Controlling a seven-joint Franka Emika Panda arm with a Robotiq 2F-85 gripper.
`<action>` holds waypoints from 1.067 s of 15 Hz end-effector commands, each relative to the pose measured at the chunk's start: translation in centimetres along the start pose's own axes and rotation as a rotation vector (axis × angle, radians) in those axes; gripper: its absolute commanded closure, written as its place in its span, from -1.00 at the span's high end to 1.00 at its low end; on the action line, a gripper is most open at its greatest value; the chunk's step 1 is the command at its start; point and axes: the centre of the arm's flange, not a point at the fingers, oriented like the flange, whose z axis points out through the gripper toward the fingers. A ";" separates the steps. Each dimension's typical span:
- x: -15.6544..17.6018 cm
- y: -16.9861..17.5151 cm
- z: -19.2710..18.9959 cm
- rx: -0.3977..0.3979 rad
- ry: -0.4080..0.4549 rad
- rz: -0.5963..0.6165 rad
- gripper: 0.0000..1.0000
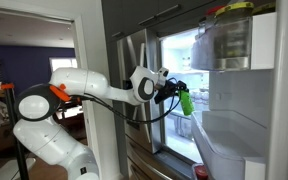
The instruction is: Remove the green bottle from the middle fridge door shelf and put it in front of the crisper drawer on the bottom shelf
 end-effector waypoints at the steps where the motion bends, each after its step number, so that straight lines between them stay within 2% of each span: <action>1: 1.6 -3.3 6.4 0.069 0.084 0.095 -0.11; 3: 1.3 -6.1 9.6 0.121 0.059 0.128 -0.11; 7: -0.8 -9.6 15.7 0.169 -0.022 0.187 -0.11; 8: -1.2 -10.3 17.0 0.202 -0.020 0.204 -0.11; 11: -2.3 -12.4 20.4 0.233 -0.023 0.217 -0.11; 16: -5.1 -15.2 23.5 0.265 0.003 0.224 -0.11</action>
